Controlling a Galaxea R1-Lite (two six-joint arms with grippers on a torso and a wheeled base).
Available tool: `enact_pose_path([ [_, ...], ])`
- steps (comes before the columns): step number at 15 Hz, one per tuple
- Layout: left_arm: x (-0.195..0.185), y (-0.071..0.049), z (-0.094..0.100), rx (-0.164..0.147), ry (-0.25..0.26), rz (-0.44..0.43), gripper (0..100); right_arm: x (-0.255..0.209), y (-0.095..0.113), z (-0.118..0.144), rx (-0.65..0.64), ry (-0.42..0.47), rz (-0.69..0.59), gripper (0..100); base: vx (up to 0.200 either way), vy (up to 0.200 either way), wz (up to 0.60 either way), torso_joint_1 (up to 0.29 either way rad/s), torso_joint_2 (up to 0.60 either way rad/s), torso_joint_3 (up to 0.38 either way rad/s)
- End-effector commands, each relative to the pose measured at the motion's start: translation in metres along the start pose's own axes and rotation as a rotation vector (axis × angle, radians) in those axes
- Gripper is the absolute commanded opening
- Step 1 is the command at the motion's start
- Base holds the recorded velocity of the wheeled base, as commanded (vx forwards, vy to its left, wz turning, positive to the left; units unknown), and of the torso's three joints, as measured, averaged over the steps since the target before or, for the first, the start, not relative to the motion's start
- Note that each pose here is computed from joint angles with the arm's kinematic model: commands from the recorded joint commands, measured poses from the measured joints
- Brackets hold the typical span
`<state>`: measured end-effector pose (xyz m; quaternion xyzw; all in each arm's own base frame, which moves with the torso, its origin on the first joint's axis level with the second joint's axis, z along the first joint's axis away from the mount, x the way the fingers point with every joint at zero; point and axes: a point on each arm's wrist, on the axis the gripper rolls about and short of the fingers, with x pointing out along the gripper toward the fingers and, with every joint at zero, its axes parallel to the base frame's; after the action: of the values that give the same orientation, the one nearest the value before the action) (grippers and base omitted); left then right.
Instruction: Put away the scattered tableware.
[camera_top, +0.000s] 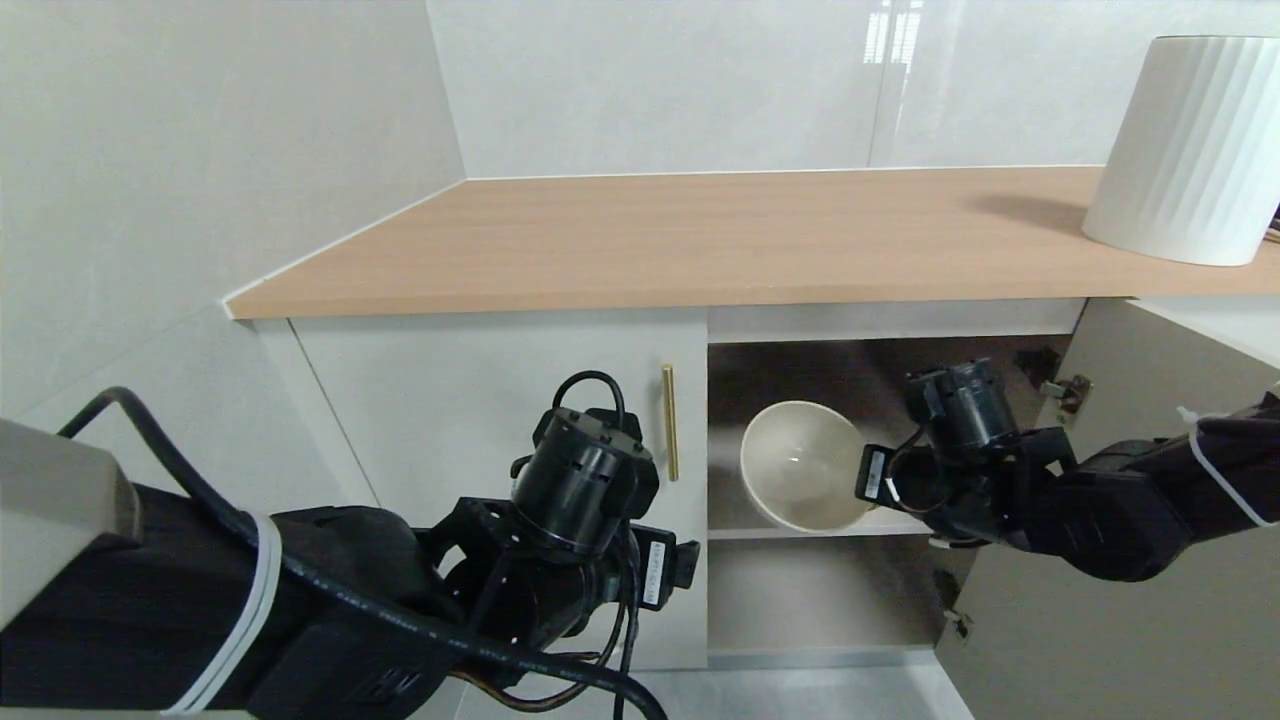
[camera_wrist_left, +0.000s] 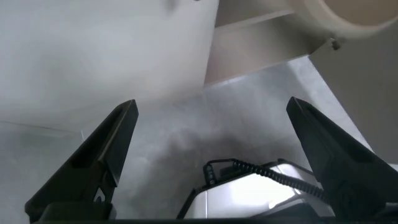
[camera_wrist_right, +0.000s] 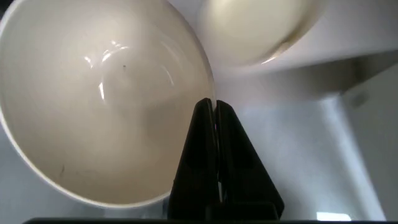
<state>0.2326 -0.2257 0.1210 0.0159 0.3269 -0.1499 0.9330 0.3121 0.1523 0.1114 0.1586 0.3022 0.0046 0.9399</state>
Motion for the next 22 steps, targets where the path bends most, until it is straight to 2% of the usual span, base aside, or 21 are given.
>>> enact_pose_path([
  [1, -0.003, 0.001, 0.002, -0.004, -0.009, -0.003, 100, 0.020, -0.021, 0.000, 0.030, -0.016, -0.064, 0, 0.000, 0.000, 0.00, 0.000, 0.00, 0.000],
  [10, -0.002, 0.000, 0.002, -0.004, -0.007, -0.002, 100, 0.057, -0.056, 0.016, 0.090, -0.065, -0.177, 0, 0.000, 0.000, 0.00, 0.000, 0.00, 0.000],
  [22, 0.000, 0.002, 0.001, -0.005, -0.004, 0.003, 100, 0.111, -0.065, 0.016, 0.105, -0.074, -0.232, 0, 0.000, 0.000, 0.00, 0.000, 0.00, 0.000],
])
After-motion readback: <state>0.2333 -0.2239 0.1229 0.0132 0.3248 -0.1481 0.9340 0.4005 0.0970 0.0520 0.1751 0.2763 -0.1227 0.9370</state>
